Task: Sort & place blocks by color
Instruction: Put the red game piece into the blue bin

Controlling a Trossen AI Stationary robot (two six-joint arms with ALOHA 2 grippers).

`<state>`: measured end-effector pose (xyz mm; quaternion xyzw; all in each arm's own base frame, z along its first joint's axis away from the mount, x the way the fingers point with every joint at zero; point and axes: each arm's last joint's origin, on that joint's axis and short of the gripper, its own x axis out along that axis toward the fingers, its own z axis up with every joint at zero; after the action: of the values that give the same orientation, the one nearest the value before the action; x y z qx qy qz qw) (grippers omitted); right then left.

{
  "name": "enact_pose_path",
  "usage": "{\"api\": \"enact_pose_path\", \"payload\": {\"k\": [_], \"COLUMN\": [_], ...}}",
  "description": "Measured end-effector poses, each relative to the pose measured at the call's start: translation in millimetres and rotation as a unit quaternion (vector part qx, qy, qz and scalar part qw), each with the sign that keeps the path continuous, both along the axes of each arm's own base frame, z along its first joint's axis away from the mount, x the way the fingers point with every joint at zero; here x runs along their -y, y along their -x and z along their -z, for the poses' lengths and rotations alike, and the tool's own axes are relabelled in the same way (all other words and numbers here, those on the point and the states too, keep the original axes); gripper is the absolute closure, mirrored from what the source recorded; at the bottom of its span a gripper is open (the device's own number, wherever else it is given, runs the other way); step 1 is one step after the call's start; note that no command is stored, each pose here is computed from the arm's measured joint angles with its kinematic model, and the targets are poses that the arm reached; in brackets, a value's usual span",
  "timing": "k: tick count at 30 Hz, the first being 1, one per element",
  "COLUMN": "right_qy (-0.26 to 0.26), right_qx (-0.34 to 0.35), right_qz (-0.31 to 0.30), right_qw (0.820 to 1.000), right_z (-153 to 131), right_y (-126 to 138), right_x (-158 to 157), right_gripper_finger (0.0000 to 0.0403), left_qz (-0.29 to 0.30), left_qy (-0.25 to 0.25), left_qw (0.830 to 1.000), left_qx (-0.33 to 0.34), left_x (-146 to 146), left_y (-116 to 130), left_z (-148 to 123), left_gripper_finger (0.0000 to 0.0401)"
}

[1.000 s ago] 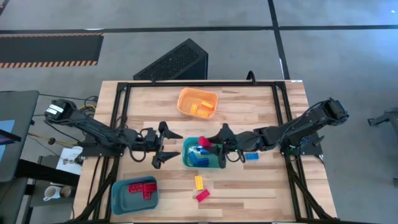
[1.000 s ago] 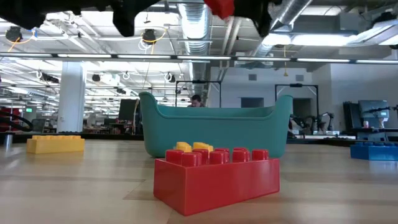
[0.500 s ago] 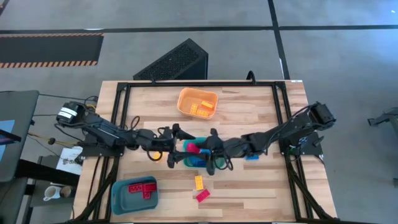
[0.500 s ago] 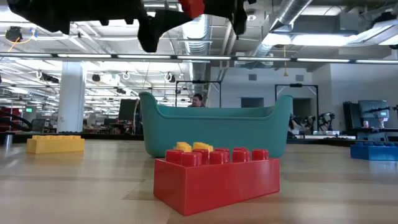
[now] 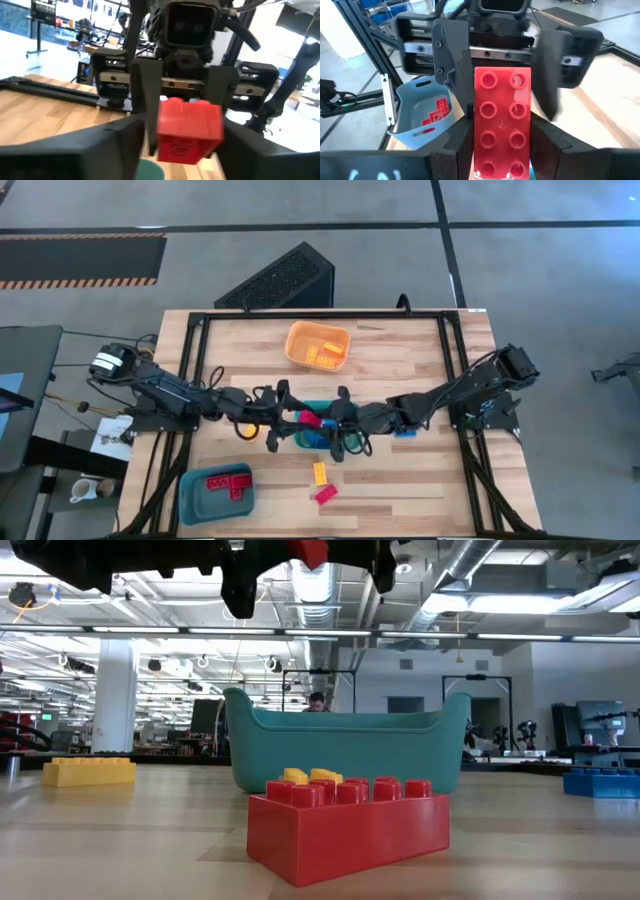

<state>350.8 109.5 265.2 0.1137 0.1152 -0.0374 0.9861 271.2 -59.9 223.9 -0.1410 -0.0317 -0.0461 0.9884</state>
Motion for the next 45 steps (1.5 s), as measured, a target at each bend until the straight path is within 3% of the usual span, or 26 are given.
{"api": "enact_pose_path", "payload": {"k": [4,10,16,22,29,37,40,45], "right_qy": [-0.001,-0.018,-0.039,-0.039,-0.041,-0.040,-0.042,-0.041], "right_qx": [-0.002,0.002,-0.010,-0.022,-0.020,-0.016,-0.012,-0.012], "right_qz": [-0.005,-0.016,-0.034,-0.037,-0.036,-0.015,-0.011,-0.007], "right_qw": [1.000,1.000,0.999,0.998,0.998,0.999,0.999,0.999], "right_z": [0.3,-0.5,-8.0,-17.1,-19.0,-19.3,-20.1,-19.9], "right_y": [0.1,1.4,12.2,26.5,29.3,27.0,25.7,25.1], "right_x": [-0.4,-5.6,-14.3,-22.0,-25.3,-19.4,-16.6,-14.8], "right_gripper_finger": [0.0230,0.0169,0.0123,0.0118,0.0117,0.0117,0.0117,0.0117], "left_qz": [0.012,0.022,0.008,0.092,0.186,0.185,0.174,0.164], "left_qy": [-0.024,-0.043,-0.052,-0.036,-0.004,-0.006,0.003,-0.003], "left_qw": [1.000,0.999,0.996,0.983,0.943,0.922,0.914,0.902], "left_qx": [0.003,-0.007,-0.067,-0.158,-0.277,-0.339,-0.367,-0.399], "left_x": [0.9,-0.1,-1.4,19.5,65.2,103.4,111.0,117.9], "left_y": [0.3,6.0,44.7,98.7,142.6,159.7,158.9,156.1], "left_z": [-0.3,-5.6,-30.6,-42.5,-22.9,3.1,13.9,27.9], "left_gripper_finger": [0.0304,0.0303,0.0303,0.0303,0.0303,0.0303,0.0275,0.0163]}}
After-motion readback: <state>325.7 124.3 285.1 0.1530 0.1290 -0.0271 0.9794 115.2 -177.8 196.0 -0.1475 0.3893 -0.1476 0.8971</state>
